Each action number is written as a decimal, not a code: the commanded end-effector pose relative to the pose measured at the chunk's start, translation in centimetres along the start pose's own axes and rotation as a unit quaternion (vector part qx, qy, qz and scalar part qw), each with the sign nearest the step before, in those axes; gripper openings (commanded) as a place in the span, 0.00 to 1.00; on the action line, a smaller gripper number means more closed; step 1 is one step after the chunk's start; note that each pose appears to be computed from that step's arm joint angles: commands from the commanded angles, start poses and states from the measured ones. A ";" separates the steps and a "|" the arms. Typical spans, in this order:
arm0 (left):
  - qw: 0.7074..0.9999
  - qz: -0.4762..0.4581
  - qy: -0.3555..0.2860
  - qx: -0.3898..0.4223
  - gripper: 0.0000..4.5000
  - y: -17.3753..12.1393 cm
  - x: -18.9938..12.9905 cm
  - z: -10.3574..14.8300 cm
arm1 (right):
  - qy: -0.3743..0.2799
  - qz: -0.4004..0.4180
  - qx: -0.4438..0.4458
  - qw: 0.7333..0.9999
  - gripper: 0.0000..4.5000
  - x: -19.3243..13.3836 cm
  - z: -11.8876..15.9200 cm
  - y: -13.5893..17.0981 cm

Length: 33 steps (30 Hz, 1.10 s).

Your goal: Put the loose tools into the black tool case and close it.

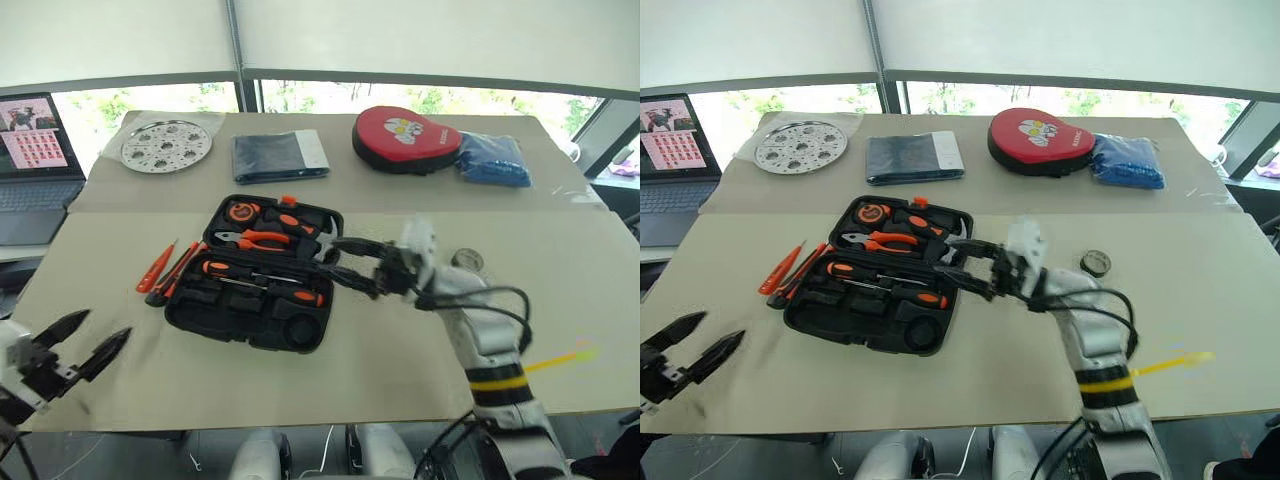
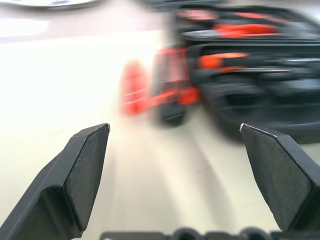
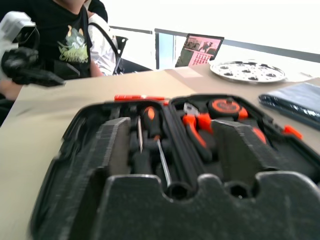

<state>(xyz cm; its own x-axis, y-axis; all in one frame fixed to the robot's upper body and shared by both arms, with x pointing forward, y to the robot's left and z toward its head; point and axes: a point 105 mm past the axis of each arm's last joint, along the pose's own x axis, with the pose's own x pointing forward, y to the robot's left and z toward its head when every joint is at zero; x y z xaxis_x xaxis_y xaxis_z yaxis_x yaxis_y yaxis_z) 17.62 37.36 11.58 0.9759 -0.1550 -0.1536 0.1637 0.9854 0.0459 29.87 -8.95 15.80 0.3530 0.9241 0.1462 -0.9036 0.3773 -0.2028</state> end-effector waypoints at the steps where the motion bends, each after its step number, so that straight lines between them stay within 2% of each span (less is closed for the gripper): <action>1: 0.996 0.086 0.035 -0.014 1.00 2.5 -2.1 -1.0 | -0.062 0.003 -0.058 0.996 1.00 -2.5 2.8 0.6; 3: 0.987 0.122 0.084 -0.056 1.00 3.2 -3.0 -2.6 | -0.065 -0.027 -0.057 0.996 1.00 -5.0 2.9 0.7; 5: 0.983 0.125 0.112 -0.076 1.00 3.2 -2.6 -2.8 | -0.065 -0.031 -0.058 0.996 1.00 -5.7 3.1 1.1; 9: 0.988 0.080 0.088 -0.094 1.00 2.5 0.2 0.5 | -0.091 -0.038 -0.073 0.992 1.00 -5.3 5.0 1.7; 13: 0.990 0.028 0.125 -0.064 1.00 1.4 4.7 4.0 | -0.102 -0.011 -0.085 0.991 1.00 -4.1 7.0 2.8; 18: 0.986 0.050 0.158 -0.027 1.00 1.5 10.0 6.0 | -0.097 0.004 -0.088 0.991 1.00 -2.8 7.6 3.1; 26: 0.977 0.002 0.211 -0.016 1.00 0.5 16.1 4.5 | -0.091 0.001 -0.090 0.992 1.00 -1.9 7.7 2.7; 33: 0.974 -0.029 0.223 -0.013 1.00 -0.7 18.9 3.4 | -0.082 -0.010 -0.083 0.993 1.00 -3.1 6.4 2.8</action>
<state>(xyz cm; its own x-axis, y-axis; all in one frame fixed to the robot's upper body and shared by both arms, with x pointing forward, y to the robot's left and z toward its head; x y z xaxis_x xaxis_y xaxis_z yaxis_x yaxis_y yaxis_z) 36.20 33.83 12.15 0.8108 -0.1470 -0.5666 0.1770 0.9842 -0.0021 25.07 -10.60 20.35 0.3173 0.9041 0.2860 -0.8634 0.4002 -0.3072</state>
